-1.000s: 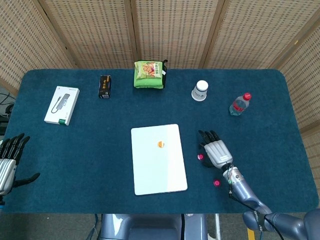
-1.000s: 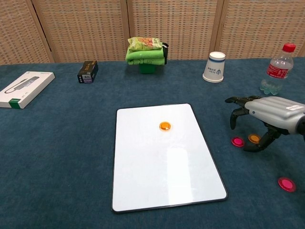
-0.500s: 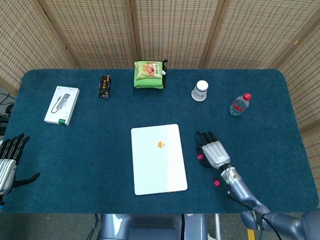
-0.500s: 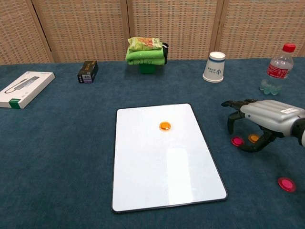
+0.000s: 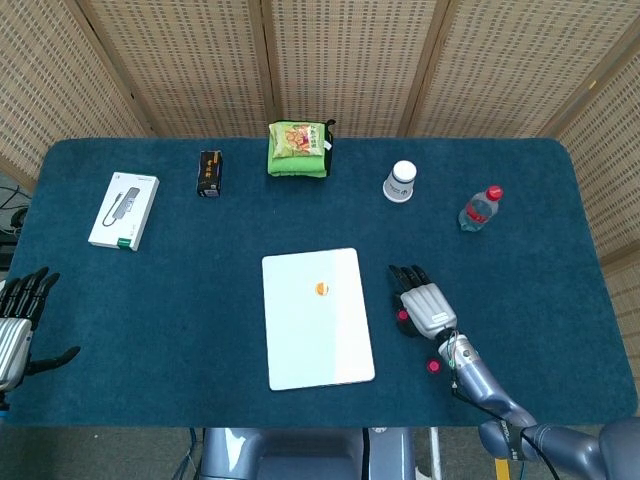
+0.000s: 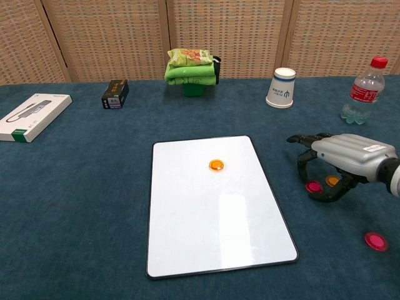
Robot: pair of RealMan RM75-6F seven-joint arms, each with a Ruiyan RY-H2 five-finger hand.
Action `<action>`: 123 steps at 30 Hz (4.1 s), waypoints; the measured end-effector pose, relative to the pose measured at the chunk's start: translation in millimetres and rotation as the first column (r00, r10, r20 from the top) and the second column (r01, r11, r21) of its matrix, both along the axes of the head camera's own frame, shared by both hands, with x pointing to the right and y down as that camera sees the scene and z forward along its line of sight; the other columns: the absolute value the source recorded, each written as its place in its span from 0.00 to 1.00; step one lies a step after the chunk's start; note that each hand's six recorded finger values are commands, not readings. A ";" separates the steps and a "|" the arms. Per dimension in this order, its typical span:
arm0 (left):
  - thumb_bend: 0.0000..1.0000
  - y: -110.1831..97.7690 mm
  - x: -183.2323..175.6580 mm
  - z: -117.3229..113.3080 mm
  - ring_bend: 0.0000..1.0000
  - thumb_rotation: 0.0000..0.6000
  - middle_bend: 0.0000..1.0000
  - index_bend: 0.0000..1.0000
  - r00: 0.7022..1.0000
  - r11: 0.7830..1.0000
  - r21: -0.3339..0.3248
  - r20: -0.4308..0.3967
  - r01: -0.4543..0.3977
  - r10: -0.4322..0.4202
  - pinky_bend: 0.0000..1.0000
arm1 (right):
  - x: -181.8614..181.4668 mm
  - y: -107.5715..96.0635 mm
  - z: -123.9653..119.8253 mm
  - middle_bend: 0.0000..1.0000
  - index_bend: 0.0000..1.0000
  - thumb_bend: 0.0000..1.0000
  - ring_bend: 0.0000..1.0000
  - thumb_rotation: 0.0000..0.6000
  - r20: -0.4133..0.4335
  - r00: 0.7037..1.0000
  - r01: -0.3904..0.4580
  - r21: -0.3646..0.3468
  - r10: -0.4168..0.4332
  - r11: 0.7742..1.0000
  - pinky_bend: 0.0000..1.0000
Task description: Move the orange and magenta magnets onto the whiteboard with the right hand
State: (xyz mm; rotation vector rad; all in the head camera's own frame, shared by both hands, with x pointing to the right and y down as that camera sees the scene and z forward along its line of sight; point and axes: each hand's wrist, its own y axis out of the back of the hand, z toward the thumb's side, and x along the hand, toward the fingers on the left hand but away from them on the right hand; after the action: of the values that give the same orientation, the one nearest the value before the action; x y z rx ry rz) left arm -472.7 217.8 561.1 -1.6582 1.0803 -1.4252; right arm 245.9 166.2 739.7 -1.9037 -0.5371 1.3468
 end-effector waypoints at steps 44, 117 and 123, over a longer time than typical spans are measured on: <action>0.00 -0.1 -2.8 1.4 0.00 1.00 0.00 0.00 1.000 1.000 -0.026 -0.020 0.015 -0.015 0.00 | -164.6 -17.3 -36.9 0.00 0.08 0.16 0.00 1.00 0.145 0.972 0.190 -0.013 -0.186 0.982 0.00; 0.00 0.1 -0.5 1.5 0.00 1.00 0.00 0.00 1.000 0.999 -0.029 -0.018 0.018 -0.018 0.00 | 23.7 -15.6 -7.5 0.00 0.52 0.36 0.00 1.00 0.024 0.997 -0.071 -0.032 0.072 0.997 0.00; 0.00 -0.1 -0.8 1.5 0.00 1.00 0.00 0.00 1.000 0.999 -0.031 -0.019 0.020 -0.021 0.00 | -12.3 -39.5 -24.6 0.00 0.52 0.39 0.00 1.00 0.087 0.995 -0.037 -0.010 0.037 0.999 0.00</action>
State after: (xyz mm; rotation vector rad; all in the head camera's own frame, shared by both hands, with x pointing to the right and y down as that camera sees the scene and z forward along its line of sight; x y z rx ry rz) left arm -473.6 217.8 562.6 -1.6905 1.0942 -1.4480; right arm 233.6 126.7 715.1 -1.9755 -0.6140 1.2953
